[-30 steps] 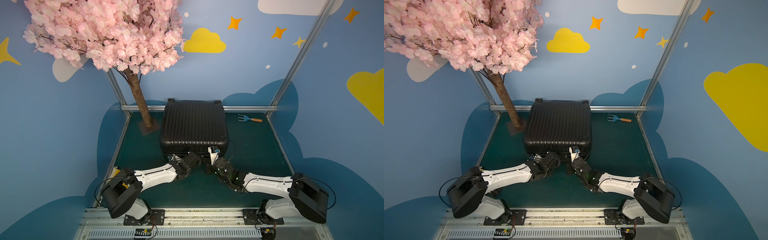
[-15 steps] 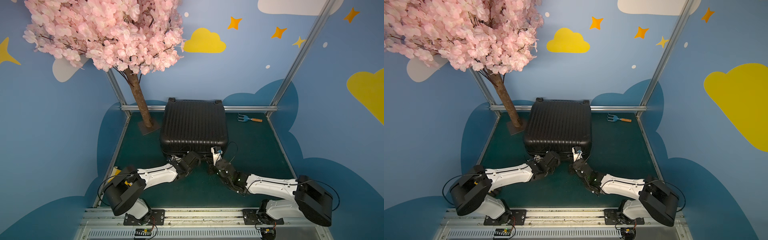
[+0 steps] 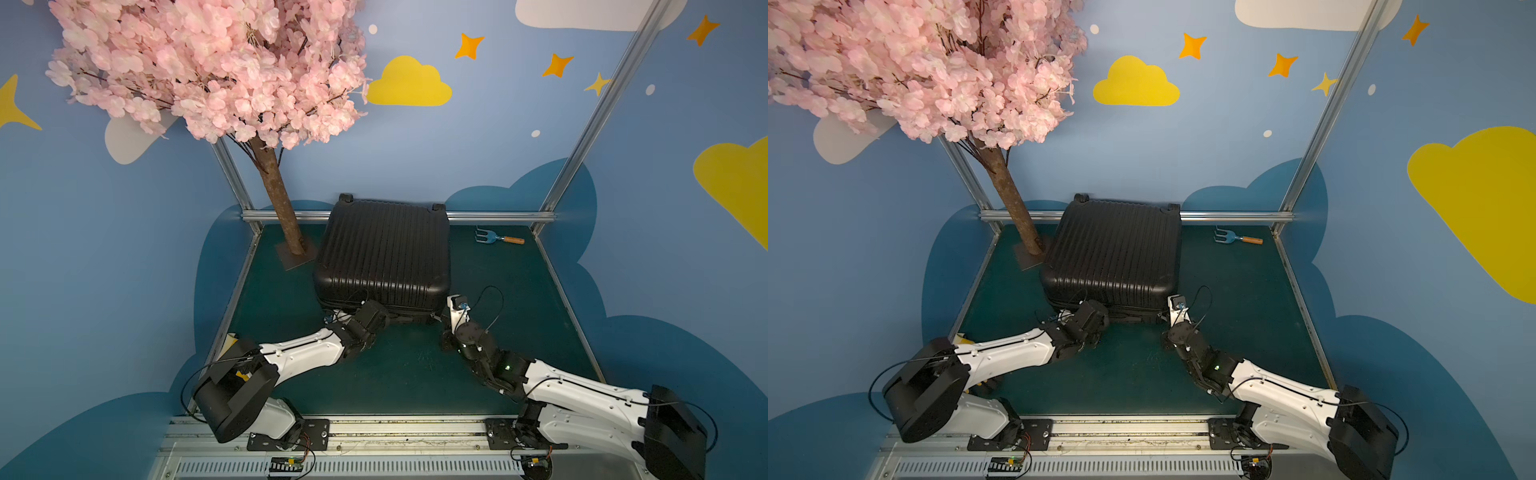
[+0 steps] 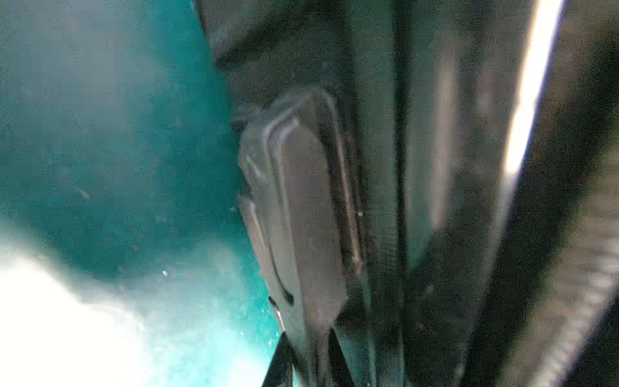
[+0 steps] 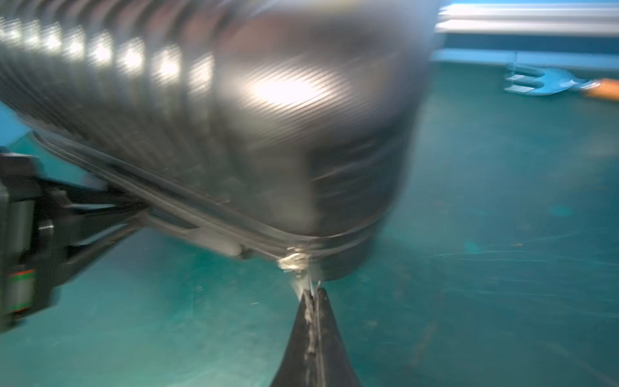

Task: Open the suitcase zippers
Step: Adjust the suitcase at the center of the board.

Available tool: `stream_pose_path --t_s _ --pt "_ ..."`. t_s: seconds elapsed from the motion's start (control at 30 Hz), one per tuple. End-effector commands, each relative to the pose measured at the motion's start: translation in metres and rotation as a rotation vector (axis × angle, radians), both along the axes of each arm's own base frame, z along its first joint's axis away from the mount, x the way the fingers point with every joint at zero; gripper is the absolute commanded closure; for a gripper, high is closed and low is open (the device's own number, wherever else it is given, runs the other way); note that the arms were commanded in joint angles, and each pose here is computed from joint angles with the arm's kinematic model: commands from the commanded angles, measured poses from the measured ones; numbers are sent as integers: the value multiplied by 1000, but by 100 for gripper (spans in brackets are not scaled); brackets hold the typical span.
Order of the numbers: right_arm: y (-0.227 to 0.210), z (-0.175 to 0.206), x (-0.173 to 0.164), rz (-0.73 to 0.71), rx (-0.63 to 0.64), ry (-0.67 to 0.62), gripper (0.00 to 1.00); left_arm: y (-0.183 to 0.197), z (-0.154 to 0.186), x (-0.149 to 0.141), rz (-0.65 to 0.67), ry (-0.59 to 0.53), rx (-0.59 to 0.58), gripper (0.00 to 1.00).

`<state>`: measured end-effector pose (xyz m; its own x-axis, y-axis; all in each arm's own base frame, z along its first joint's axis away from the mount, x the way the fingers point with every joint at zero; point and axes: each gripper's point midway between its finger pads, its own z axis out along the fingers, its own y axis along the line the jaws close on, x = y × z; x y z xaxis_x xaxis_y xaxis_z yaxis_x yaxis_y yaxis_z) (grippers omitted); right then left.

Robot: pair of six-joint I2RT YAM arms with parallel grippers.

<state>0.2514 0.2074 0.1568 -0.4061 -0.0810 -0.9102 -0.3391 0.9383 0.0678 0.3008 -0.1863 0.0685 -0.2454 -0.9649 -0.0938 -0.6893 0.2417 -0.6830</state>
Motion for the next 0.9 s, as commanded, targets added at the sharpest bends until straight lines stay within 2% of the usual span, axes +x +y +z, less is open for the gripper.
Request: stream_pose_path --t_s 0.0,0.17,0.3,0.4,0.47,0.53,0.63,0.87 --pt "-21 -2 4 -24 -91 -24 100 61 -34 -30 -29 157 283 98" --pt "-13 -1 3 84 -126 -49 100 69 -34 -39 -106 209 295 98" --pt "24 -4 -19 326 -24 77 100 67 -28 -37 -150 181 298 98" --pt "45 -4 -38 448 91 145 83 62 -24 -34 -174 156 281 98" --pt "54 -3 -43 466 179 138 72 58 -24 -32 -180 148 264 98" --pt "62 -2 -45 459 229 83 63 54 -24 -30 -184 144 247 98" --pt "74 -2 -49 439 173 -26 60 51 -25 -30 -181 146 231 98" --pt "63 -5 -21 134 106 -140 55 48 -26 -27 -152 128 186 98"
